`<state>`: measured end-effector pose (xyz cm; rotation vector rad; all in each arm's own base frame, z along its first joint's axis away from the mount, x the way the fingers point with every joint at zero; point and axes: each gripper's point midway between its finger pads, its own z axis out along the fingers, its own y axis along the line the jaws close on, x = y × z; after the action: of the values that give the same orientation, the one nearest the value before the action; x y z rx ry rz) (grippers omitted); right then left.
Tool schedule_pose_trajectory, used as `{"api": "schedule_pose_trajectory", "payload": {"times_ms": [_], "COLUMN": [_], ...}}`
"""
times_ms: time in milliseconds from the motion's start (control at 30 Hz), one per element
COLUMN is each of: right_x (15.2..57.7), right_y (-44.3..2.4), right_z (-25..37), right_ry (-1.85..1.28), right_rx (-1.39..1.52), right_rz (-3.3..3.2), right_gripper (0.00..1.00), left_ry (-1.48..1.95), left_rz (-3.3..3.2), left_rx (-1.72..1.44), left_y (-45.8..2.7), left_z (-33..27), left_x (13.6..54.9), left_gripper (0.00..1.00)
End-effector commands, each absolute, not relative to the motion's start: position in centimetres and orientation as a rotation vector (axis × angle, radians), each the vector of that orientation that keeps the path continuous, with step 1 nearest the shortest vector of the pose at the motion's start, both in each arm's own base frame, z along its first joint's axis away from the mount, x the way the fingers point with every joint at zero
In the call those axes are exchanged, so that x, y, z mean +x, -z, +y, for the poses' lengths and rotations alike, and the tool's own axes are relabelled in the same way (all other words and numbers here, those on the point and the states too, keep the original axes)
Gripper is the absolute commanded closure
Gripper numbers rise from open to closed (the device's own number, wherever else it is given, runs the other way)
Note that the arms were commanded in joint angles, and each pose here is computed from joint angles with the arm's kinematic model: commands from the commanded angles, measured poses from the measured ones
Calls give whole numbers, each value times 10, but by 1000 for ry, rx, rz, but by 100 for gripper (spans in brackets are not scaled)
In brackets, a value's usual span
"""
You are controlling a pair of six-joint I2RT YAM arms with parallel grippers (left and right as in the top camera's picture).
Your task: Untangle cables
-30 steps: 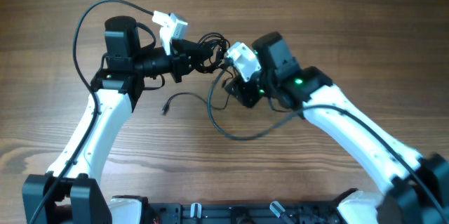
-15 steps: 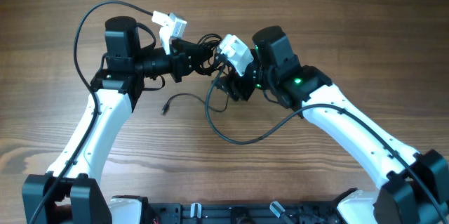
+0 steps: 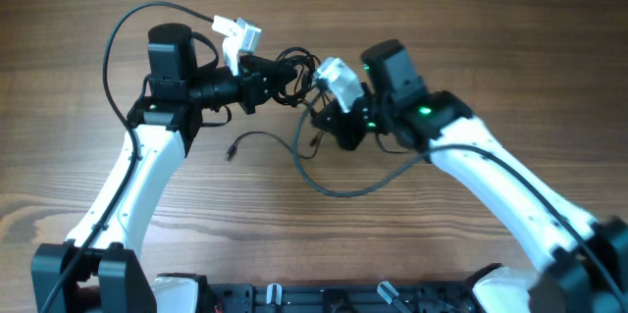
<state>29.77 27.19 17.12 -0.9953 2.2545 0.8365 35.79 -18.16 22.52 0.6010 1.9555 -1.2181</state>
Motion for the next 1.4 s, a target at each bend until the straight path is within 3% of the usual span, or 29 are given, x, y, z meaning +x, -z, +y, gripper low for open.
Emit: {"api": "schedule_pose_trajectory", "payload": {"times_ms": [0, 300, 467, 600, 633, 767, 867, 900, 1000, 1033, 1267, 1300, 1367], "right_x": [311, 324, 310, 300, 300, 307, 322, 324, 314, 313, 362, 365, 374], "right_y": [-203, -182, -172, -174, -175, -178, -181, -184, -207, -211, -178, -175, -172], "right_z": [231, 174, 171, 186, 188, 186, 174, 178, 227, 239, 245, 247, 245], "right_ry": [-625, -276, -298, -434, -444, -418, -333, -358, -624, -639, -475, -473, -434], "right_rx": [-846, -627, -648, -692, -695, -676, -524, -530, -879, -1047, -1089, -1088, -1074], "right_rz": [2247, 2419, 2491, 2486, 2484, 2461, 2462, 2442, 2209, 2080, 2025, 2022, 2016], "right_gripper": [96, 96, 95, 75, 75, 96, 95, 84, 31, 24, 37, 43, 74], "left_ry": [1177, 1230, 1205, 1189, 1192, 1204, 1239, 1244, 1261, 1275, 1342, 1345, 1383], "left_rz": [1948, 1927, 1931, 1930, 1931, 1920, 1905, 1902, 1896, 1891, 1865, 1867, 1864], "left_rx": [585, 616, 584, 552, 538, 550, 572, 576, 586, 594, 633, 633, 645], "left_y": [-231, -236, -235, -236, -237, -239, -242, -242, -244, -245, -249, -249, -250], "left_z": [-178, -182, -172, -161, -160, -161, -163, -164, -165, -166, -171, -171, -173], "left_x": [364, 357, 363, 368, 369, 368, 363, 362, 360, 358, 349, 348, 343], "left_gripper": [96, 96, 96, 96, 96, 96, 96, 96, 96, 96, 96, 96, 96]}}
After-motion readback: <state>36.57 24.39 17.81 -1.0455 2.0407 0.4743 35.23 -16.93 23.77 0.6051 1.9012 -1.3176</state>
